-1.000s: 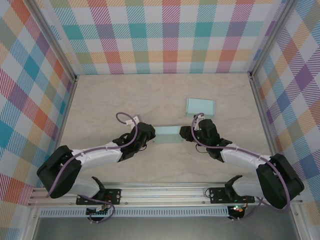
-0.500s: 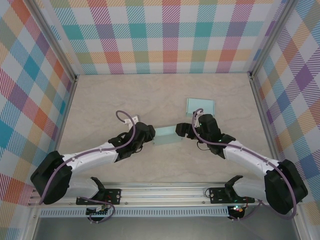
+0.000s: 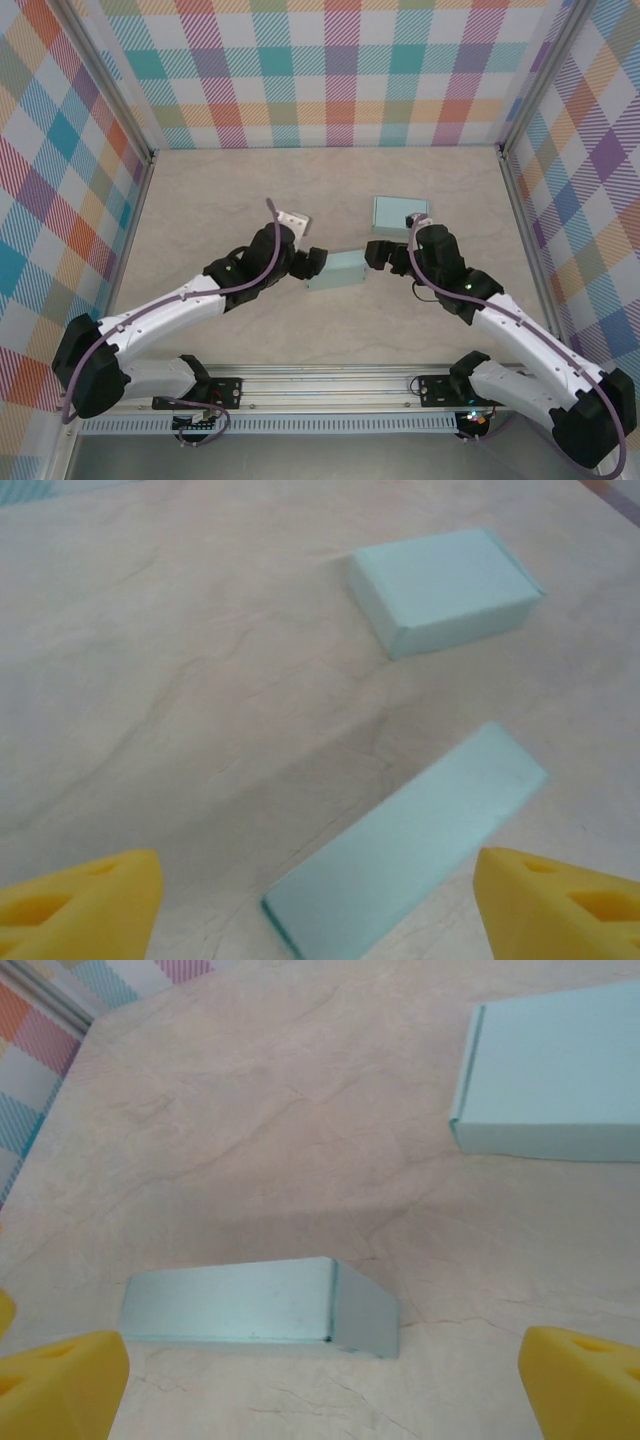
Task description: Fold the paper box
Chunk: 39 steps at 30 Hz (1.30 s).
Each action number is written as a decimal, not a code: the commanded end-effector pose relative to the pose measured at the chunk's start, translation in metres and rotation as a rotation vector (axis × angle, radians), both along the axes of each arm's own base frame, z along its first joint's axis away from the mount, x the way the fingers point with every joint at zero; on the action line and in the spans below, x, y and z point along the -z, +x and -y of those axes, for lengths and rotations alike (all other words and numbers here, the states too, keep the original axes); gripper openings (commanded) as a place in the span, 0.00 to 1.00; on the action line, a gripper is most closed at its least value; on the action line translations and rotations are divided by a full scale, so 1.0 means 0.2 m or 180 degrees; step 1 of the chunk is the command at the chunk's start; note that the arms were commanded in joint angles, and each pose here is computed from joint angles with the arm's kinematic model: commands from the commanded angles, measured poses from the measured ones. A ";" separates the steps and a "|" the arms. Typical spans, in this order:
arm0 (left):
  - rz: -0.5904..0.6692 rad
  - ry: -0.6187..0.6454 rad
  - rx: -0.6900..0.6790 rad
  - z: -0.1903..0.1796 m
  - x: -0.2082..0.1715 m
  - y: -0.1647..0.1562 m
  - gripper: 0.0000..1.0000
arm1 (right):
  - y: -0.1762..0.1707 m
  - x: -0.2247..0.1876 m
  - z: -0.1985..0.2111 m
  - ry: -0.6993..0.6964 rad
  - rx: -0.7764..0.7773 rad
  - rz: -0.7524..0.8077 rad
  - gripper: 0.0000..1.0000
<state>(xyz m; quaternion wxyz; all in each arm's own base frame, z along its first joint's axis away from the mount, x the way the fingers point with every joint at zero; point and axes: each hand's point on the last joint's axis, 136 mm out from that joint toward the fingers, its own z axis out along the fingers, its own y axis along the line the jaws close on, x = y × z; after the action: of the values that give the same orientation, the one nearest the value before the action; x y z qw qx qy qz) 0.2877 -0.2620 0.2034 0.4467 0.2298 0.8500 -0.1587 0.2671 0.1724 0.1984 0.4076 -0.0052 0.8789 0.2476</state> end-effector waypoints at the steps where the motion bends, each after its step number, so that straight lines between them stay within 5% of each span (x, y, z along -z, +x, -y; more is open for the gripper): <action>1: 0.0144 0.0520 0.1217 0.15 0.04 -0.12 0.81 | -0.03 -0.04 0.10 -0.0207 0.0172 0.0026 1.00; 11: -0.0070 0.1284 0.1975 0.28 0.20 -0.07 0.84 | -0.09 -0.06 0.18 -0.0229 0.0301 0.0049 1.00; 16: -0.0331 0.1445 0.1971 0.31 0.28 -0.02 0.76 | -0.10 -0.03 0.20 -0.0264 0.0368 0.0015 1.00; 28: -0.0662 0.1825 0.1853 0.29 0.43 0.04 0.83 | -0.08 -0.01 0.19 -0.0301 0.0352 -0.0008 1.00; 39: -0.0695 0.2098 0.1877 0.25 0.52 0.05 0.59 | -0.09 -0.04 0.21 -0.0312 0.0377 0.0041 1.00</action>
<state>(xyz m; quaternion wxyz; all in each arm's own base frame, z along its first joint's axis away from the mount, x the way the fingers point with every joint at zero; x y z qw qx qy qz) 0.2976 -0.3172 0.1027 0.2033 0.5644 0.7989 -0.0428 0.2499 0.1342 0.1931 0.4098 0.0248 0.8937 0.1810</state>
